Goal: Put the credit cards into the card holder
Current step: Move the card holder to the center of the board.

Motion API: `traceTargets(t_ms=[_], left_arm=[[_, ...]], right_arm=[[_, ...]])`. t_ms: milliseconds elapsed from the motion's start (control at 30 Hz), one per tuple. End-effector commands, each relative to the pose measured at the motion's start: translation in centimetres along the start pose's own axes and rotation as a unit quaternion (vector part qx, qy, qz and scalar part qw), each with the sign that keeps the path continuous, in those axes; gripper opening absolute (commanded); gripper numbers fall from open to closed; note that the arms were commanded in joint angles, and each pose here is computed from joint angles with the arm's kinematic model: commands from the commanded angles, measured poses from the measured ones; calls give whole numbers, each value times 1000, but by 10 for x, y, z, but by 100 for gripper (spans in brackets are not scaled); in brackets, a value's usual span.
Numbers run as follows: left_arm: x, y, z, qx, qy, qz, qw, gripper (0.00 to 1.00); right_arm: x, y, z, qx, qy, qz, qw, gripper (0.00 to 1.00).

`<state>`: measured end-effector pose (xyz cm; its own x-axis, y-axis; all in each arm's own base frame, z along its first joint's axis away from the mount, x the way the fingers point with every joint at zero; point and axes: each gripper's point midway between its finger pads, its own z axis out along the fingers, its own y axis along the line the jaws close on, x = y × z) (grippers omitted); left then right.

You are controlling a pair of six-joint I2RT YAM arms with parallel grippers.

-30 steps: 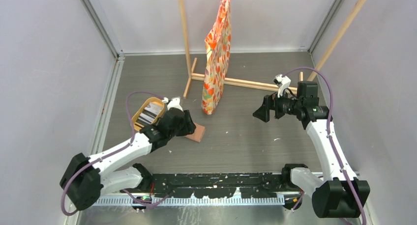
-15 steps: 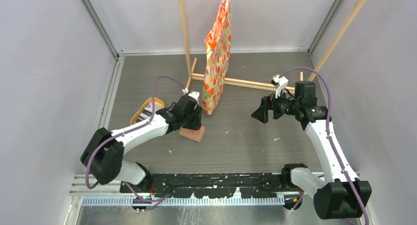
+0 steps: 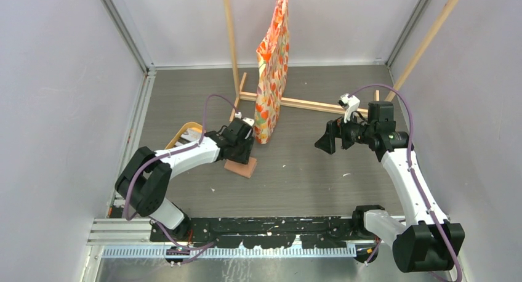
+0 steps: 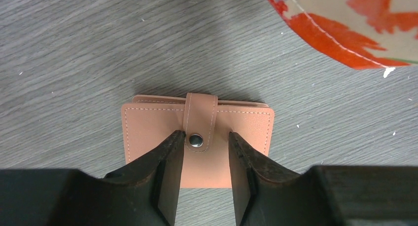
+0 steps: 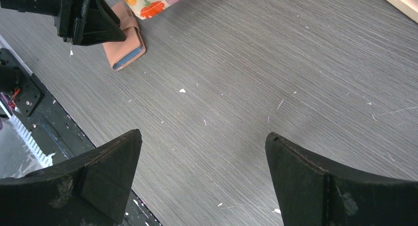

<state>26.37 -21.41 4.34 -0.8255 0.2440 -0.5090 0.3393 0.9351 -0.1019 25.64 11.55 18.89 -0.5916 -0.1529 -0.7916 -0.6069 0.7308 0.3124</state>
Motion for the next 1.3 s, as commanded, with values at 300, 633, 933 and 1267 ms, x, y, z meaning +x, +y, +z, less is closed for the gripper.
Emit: traceTargets(t_ms=[300, 633, 933, 1267], left_arm=[[2, 15, 5, -34, 5, 20, 999, 36], [-11, 15, -15, -33, -26, 21, 999, 41], [-2, 13, -2, -18, -3, 26, 999, 40], [20, 4, 18, 12, 47, 21, 999, 16]], right_arm=[[-12, 2, -2, -1, -11, -19, 1000, 100], [-12, 3, -1, -3, -8, -21, 1000, 100], [-10, 4, 1, -5, -1, -23, 1000, 100], [-9, 4, 1, -5, 0, -24, 1000, 100]])
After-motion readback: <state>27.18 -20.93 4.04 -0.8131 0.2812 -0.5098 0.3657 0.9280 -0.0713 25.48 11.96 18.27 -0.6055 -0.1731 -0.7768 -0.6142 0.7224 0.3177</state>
